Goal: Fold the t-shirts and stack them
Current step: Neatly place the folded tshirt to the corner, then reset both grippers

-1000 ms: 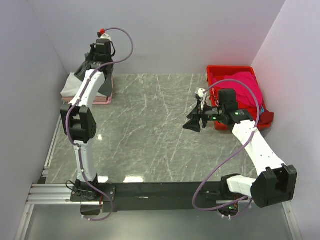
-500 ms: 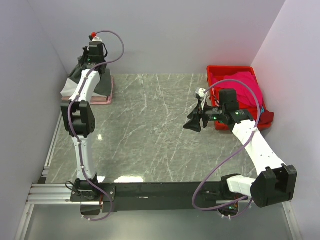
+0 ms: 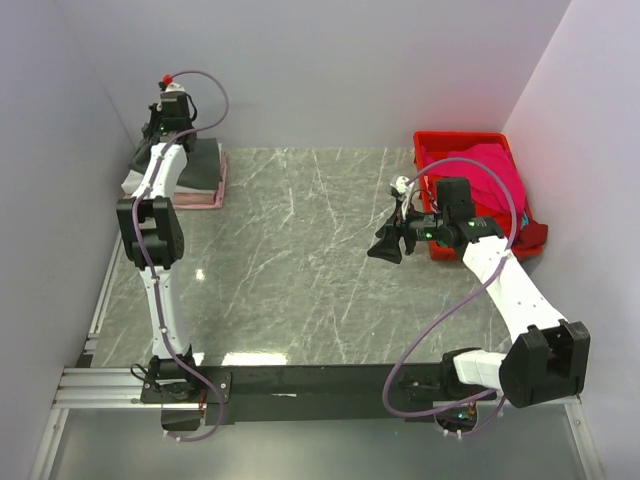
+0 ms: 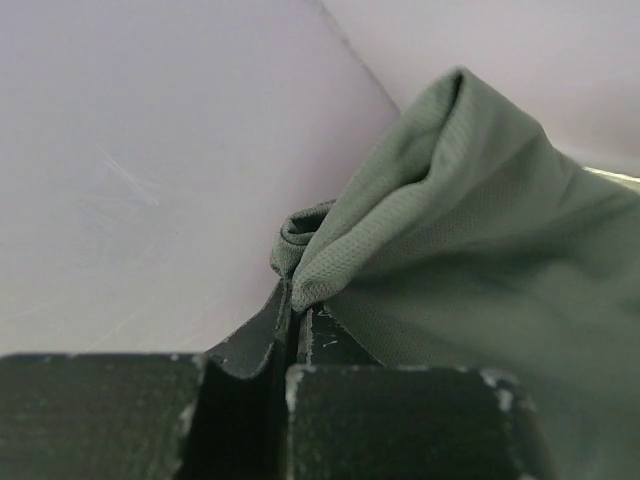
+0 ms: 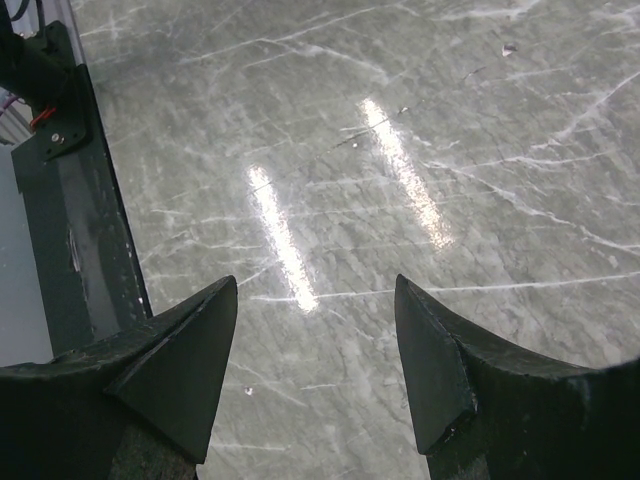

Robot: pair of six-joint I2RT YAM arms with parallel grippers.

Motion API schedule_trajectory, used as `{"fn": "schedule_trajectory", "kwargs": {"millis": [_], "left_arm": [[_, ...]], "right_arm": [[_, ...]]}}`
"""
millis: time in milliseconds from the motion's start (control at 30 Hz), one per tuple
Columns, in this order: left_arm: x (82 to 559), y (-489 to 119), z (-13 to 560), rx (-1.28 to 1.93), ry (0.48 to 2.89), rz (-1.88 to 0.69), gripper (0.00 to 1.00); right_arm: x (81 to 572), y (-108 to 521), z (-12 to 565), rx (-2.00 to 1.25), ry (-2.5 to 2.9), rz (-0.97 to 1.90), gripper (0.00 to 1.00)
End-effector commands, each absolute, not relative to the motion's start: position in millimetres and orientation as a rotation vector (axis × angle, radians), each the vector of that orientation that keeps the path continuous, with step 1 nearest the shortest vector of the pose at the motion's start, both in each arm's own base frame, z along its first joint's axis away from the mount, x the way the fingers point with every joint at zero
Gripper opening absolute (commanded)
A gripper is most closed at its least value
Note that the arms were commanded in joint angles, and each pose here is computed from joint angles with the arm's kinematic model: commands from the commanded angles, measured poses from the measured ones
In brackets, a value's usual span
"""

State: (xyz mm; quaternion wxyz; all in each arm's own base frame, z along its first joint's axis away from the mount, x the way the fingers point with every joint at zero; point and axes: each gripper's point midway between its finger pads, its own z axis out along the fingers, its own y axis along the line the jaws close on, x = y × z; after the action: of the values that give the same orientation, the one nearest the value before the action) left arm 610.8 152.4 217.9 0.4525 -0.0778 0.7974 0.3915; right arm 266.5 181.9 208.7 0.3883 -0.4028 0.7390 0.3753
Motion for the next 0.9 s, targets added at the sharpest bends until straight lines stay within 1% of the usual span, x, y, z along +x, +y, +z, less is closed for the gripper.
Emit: {"fn": "schedule_trajectory", "kwargs": {"millis": [0,233,267,300,333,367,400,433,467,500,533,600,633,667,700,733,800,833,867], "left_arm": [[623.0,164.2,242.0,-0.264,1.874,0.91,0.0],[632.5,181.1,221.7,-0.291,1.87,0.897,0.01],[628.4,189.7,219.2,-0.329,1.862,0.929,0.07],[623.6,199.3,217.7,-0.366,1.851,0.963,0.39],[621.0,205.0,225.7,-0.407,1.805,1.003,0.58],[614.8,210.0,232.6,-0.458,1.765,1.047,0.72],[598.7,214.9,248.1,-0.566,1.694,1.131,0.95],[590.9,213.1,273.2,-0.601,1.648,1.125,0.98],[589.2,209.1,296.4,-0.623,1.61,1.088,0.99],[592.6,194.8,312.5,-0.599,1.607,1.02,0.99],[584.7,186.2,344.2,-0.616,1.562,0.969,0.99],[578.9,159.1,383.3,-0.585,1.515,0.912,0.99],[566.6,149.1,412.4,-0.582,1.476,0.874,0.99],[559.9,147.2,416.4,-0.566,1.5,0.866,0.99],[561.1,118.1,421.1,-0.515,1.521,0.807,0.99],[551.2,106.0,439.1,-0.523,1.499,0.718,0.99],[547.6,79.8,410.2,-0.422,1.653,0.598,0.99],[542.9,55.0,419.0,-0.412,1.655,0.373,0.98],[540.8,43.3,384.5,-0.381,1.751,0.292,0.97]], "right_arm": [[270.6,179.8,210.8,-1.027,1.871,0.94,0.71],[272.2,179.3,208.1,-1.023,1.883,0.938,0.71],[272.9,178.8,208.1,-1.021,1.883,0.935,0.71],[272.2,179.3,208.4,-1.023,1.883,0.938,0.71],[272.7,179.0,208.7,-1.025,1.88,0.931,0.71],[272.9,178.5,208.8,-1.024,1.879,0.93,0.71],[273.1,178.0,208.3,-1.018,1.884,0.93,0.71],[272.9,178.2,209.3,-1.024,1.878,0.925,0.71],[273.1,177.7,208.4,-1.023,1.88,0.925,0.71],[273.2,177.5,208.7,-1.026,1.876,0.92,0.71],[273.6,177.4,209.2,-1.029,1.874,0.912,0.71],[273.8,175.5,209.4,-1.039,1.869,0.889,0.71],[273.1,174.5,211.9,-1.044,1.86,0.874,0.71],[275.2,171.6,212.2,-1.04,1.86,0.85,0.71],[274.8,169.8,212.9,-1.051,1.849,0.834,0.71],[274.1,168.1,215.9,-1.053,1.838,0.817,0.71],[275.3,164.0,217.8,-1.064,1.822,0.782,0.71],[272.9,162.4,218.6,-1.073,1.82,0.772,0.71],[271.5,161.9,218.0,-1.084,1.816,0.764,0.71]]}}
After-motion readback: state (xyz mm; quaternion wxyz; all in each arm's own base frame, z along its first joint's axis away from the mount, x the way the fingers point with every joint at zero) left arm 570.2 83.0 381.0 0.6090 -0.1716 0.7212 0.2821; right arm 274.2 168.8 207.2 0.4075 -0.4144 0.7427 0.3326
